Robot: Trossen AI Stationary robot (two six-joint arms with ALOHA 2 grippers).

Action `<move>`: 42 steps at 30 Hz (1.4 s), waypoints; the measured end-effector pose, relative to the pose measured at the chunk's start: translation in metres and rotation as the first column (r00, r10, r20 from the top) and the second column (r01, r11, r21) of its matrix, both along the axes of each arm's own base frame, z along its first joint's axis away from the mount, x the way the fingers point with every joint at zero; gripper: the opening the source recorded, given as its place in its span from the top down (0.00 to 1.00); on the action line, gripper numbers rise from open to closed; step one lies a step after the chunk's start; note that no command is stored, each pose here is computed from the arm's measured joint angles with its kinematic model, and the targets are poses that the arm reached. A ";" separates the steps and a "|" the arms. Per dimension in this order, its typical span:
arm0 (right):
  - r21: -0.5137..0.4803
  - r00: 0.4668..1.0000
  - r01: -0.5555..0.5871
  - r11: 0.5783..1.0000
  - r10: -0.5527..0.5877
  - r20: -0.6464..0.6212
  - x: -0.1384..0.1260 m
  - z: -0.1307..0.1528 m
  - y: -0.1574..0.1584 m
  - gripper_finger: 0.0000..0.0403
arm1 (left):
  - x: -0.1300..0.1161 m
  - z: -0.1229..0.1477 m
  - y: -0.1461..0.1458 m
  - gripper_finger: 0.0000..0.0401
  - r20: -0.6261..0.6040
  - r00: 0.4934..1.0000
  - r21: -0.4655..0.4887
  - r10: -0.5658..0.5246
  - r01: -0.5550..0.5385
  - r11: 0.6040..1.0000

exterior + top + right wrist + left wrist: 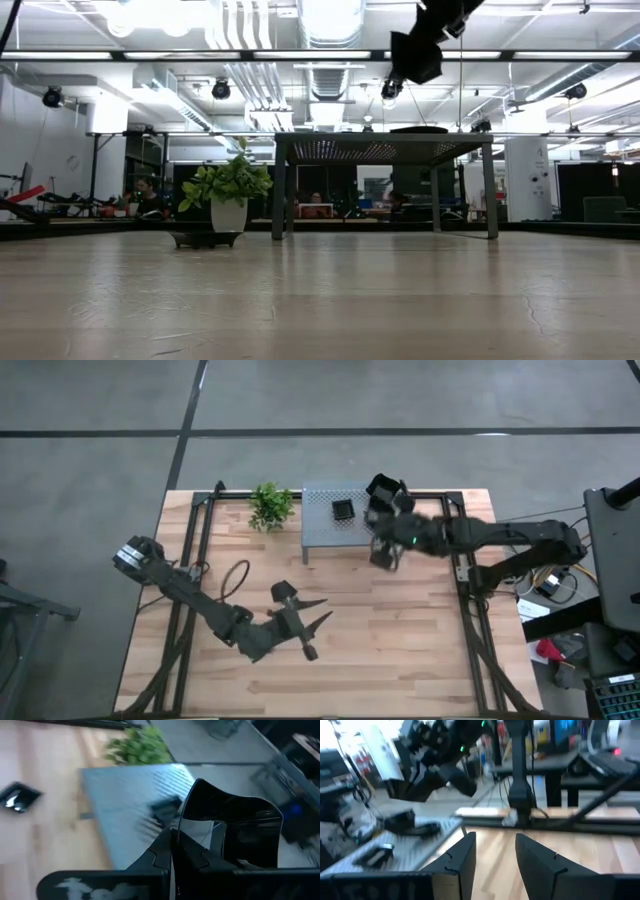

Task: Pick & Place Mini shaped plates
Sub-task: Stack the distorted square plate on top of the other distorted square plate on the shelf

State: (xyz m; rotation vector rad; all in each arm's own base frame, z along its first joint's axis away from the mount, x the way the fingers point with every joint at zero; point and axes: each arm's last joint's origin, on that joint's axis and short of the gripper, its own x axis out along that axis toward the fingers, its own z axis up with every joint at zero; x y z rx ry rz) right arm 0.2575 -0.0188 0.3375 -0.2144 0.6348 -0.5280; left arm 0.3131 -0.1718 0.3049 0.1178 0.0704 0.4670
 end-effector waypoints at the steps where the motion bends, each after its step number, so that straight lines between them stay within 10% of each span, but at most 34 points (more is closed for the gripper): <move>1: 0.005 1.000 0.023 1.000 -0.023 0.008 -0.004 0.003 -0.008 0.98 | 0.000 -0.001 0.002 0.65 0.027 1.000 0.014 -0.001 0.001 1.000; 19: 0.147 0.967 0.175 0.974 -0.142 -0.211 0.008 0.001 -0.120 0.98 | -0.006 -0.004 0.008 0.64 0.157 0.986 0.087 -0.060 0.047 0.995; 42: 0.059 0.884 0.312 0.948 -0.267 -0.384 0.025 -0.023 -0.149 0.98 | -0.006 -0.005 0.008 0.64 0.151 0.986 0.090 -0.064 0.050 0.995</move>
